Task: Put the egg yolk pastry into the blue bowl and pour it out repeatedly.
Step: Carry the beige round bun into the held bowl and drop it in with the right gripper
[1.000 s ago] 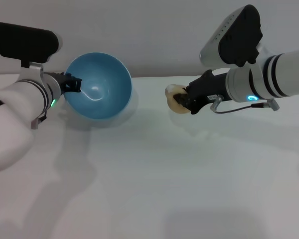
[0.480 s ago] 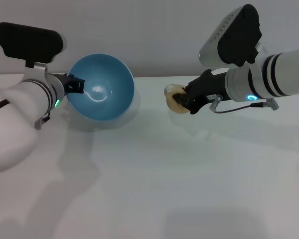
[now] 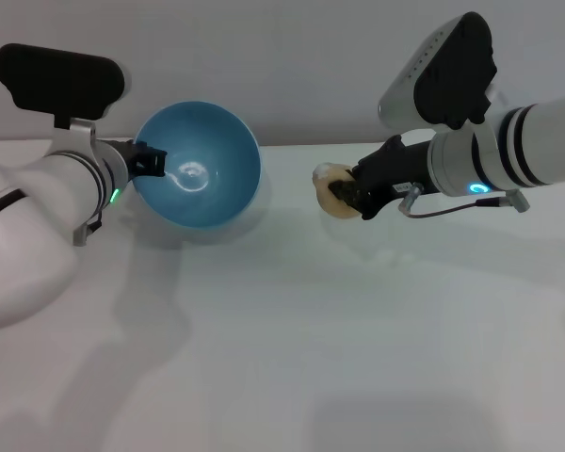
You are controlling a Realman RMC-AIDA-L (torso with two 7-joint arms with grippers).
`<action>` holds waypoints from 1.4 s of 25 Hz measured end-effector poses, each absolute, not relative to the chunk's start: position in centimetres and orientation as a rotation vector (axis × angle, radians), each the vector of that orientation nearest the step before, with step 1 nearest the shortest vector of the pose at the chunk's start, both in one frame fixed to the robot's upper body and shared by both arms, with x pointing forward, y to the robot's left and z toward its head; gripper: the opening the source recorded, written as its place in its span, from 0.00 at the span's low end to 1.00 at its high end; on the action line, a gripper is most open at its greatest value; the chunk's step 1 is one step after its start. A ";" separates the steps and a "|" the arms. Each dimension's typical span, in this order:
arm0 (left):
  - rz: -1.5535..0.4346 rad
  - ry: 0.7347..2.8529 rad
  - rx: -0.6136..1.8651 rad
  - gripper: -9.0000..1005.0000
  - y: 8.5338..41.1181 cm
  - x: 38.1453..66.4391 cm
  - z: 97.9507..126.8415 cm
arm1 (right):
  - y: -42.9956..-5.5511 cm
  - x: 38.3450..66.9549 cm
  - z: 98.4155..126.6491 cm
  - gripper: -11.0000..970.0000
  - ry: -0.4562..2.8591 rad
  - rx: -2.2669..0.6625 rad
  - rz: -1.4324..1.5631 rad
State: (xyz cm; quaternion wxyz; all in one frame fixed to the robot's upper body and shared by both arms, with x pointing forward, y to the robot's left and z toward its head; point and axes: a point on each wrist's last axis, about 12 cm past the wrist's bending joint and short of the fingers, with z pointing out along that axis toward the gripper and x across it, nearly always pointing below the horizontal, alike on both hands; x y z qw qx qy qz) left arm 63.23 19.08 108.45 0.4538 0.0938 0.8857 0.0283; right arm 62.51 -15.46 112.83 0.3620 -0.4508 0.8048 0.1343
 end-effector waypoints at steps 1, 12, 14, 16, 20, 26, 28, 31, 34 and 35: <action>0.068 2.185 0.232 0.02 19.0 63.2 108.5 | -15.5 62.5 112.8 0.06 2.073 -1.161 0.346; 0.043 2.176 0.209 0.02 19.1 63.0 108.6 | -15.5 62.6 112.9 0.06 2.068 -1.160 0.343; 0.043 2.179 0.210 0.02 19.2 62.8 108.4 | -15.4 62.6 113.1 0.06 2.062 -1.163 0.343; 0.043 2.181 0.212 0.02 19.2 62.8 108.3 | -15.3 62.6 113.3 0.06 2.054 -1.166 0.344; 0.046 2.184 0.220 0.02 19.2 62.6 108.2 | -15.3 62.5 113.3 0.06 2.053 -1.166 0.344; 0.049 2.183 0.242 0.02 18.8 62.7 108.2 | -15.4 62.4 113.1 0.06 2.059 -1.161 0.347; 0.044 2.183 0.246 0.02 18.6 62.6 108.1 | -15.4 62.4 113.1 0.06 2.060 -1.161 0.348; 0.040 2.184 0.239 0.02 18.7 62.6 108.1 | -15.4 62.4 113.0 0.06 2.063 -1.159 0.349; 0.039 2.183 0.233 0.02 18.8 62.5 108.1 | -15.4 62.4 113.1 0.06 2.062 -1.157 0.349; 0.040 2.184 0.232 0.02 18.9 62.5 108.1 | -15.4 62.4 113.1 0.06 2.061 -1.155 0.349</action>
